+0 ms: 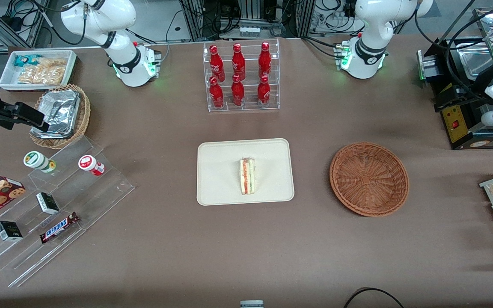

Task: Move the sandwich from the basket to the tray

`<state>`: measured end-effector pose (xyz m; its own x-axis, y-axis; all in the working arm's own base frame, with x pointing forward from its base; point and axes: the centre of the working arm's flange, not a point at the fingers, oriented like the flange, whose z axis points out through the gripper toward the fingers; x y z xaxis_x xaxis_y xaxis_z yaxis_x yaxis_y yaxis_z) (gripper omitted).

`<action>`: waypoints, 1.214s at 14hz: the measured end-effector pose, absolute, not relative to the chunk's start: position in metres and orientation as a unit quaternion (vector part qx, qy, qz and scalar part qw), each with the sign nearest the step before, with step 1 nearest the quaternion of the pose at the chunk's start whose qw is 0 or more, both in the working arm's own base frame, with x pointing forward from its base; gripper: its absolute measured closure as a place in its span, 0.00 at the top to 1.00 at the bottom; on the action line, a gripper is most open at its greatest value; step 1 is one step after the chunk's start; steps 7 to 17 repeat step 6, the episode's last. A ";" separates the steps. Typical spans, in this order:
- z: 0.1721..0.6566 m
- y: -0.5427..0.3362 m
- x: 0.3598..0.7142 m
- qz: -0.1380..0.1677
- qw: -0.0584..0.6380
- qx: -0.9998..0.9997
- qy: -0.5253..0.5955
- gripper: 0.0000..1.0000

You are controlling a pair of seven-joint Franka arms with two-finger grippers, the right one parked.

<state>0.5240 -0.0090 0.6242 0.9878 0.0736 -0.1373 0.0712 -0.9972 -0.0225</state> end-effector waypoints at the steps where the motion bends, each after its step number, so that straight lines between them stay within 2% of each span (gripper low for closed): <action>1: 0.625 -0.009 0.525 0.064 0.008 -0.997 -0.037 1.00; 6: 0.626 -0.007 0.534 0.054 0.006 -0.998 -0.019 1.00; 17: 0.626 -0.007 0.534 0.054 0.006 -0.998 -0.019 1.00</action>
